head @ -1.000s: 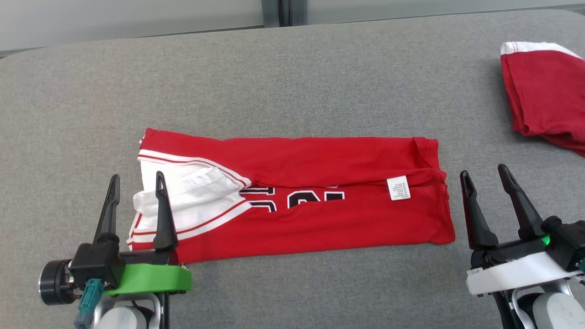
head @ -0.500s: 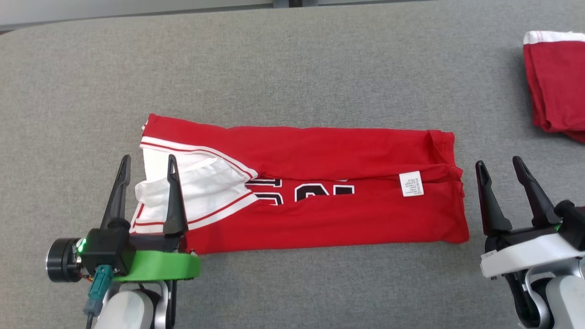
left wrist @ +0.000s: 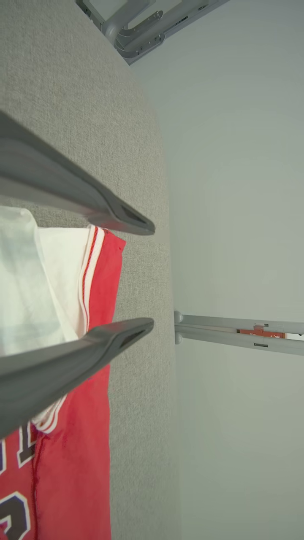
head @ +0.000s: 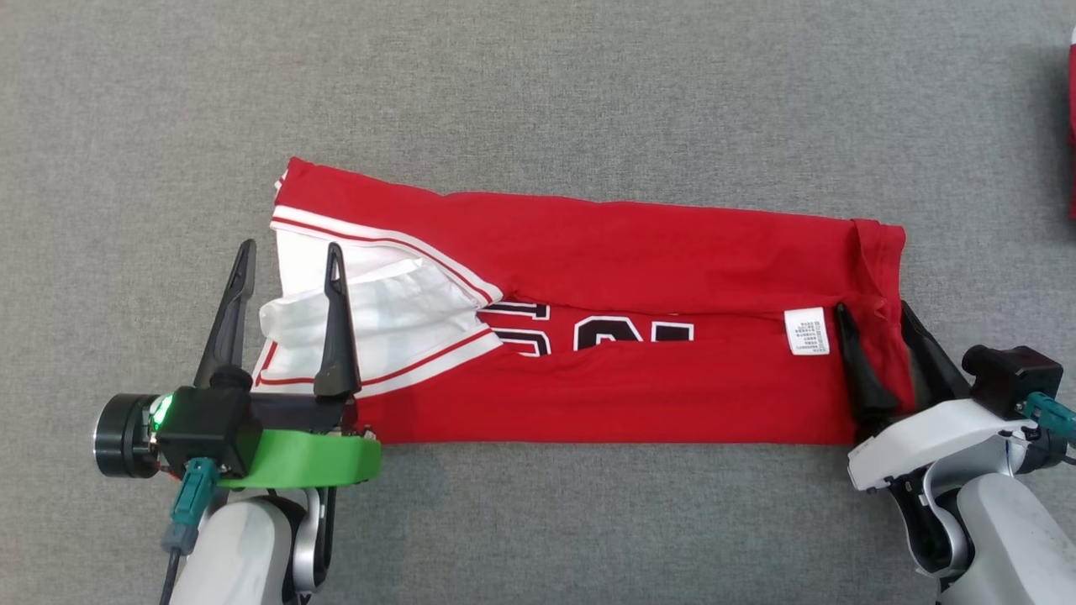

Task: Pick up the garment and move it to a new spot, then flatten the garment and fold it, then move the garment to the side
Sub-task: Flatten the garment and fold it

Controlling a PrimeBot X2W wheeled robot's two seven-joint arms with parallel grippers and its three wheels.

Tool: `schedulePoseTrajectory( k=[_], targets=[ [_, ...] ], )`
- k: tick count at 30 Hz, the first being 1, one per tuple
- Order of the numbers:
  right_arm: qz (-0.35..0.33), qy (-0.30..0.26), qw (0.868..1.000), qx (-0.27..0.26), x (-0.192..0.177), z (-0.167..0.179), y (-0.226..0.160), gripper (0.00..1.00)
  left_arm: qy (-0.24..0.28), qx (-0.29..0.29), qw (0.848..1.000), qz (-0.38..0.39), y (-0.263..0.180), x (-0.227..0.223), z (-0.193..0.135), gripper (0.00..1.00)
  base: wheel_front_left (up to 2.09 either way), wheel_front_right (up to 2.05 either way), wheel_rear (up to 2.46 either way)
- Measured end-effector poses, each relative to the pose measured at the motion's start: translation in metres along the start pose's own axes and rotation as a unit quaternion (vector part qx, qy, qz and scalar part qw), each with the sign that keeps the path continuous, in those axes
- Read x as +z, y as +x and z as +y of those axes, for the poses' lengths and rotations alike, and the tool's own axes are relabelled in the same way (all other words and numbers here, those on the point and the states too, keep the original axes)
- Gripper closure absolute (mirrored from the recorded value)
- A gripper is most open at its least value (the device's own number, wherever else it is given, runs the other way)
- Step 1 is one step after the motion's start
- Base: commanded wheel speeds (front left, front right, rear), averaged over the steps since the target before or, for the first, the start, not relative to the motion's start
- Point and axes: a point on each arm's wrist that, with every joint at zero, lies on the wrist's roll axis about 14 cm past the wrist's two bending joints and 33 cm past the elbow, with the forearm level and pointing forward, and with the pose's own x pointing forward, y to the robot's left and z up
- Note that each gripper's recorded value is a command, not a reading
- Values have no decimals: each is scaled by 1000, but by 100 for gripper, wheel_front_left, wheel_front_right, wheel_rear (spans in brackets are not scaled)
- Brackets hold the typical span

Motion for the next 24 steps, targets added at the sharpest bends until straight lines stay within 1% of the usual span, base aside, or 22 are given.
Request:
schedulePoseTrajectory(
  k=[1, 2, 3, 4, 5, 10, 14, 18, 21, 24],
  targets=[
    [1, 4, 1000, 1, -1, 1, 1, 0, 1, 1, 1000, 1, 0, -1, 1, 0, 0, 0, 0],
    [2, 8, 1000, 2, -2, 2, 3, 5, 3, 3, 1000, 1, 0, -1, 2, 0, 0, 0, 0],
    [4, 13, 1000, 4, -4, 3, 4, 50, 4, 3, 1000, 1, 1, -2, 3, 0, 0, 0, 0],
    [5, 17, 1000, 5, -5, 4, 4, 62, 6, 2, 1000, 1, 1, -2, 3, 0, 0, 0, 0],
    [7, 18, 1000, 5, -6, 4, 5, 100, 6, 1, 1000, 0, 1, -1, 2, 0, 0, 0, 0],
    [8, 35, 999, 13, -5, 10, 5, 100, 10, 1, 1000, -5, 2, 2, 3, 0, 0, 0, 0],
    [-11, 31, 999, 8, 6, 1, 1, 100, 10, 1, 1000, -10, 1, 5, 2, 0, 0, 0, 0],
    [-25, 8, 1000, -14, 20, -25, -10, 100, 8, 0, 1000, -12, -3, 8, 0, 0, 0, 0, 0],
    [-44, -15, 998, -39, 40, -53, -20, 100, 9, -4, 1000, -16, -4, 12, -1, 0, 0, 0, 0],
    [-63, -30, 996, -53, 62, -69, -27, 100, 7, -5, 1000, -14, -7, 11, -3, 0, 0, 0, 0]
  ],
)
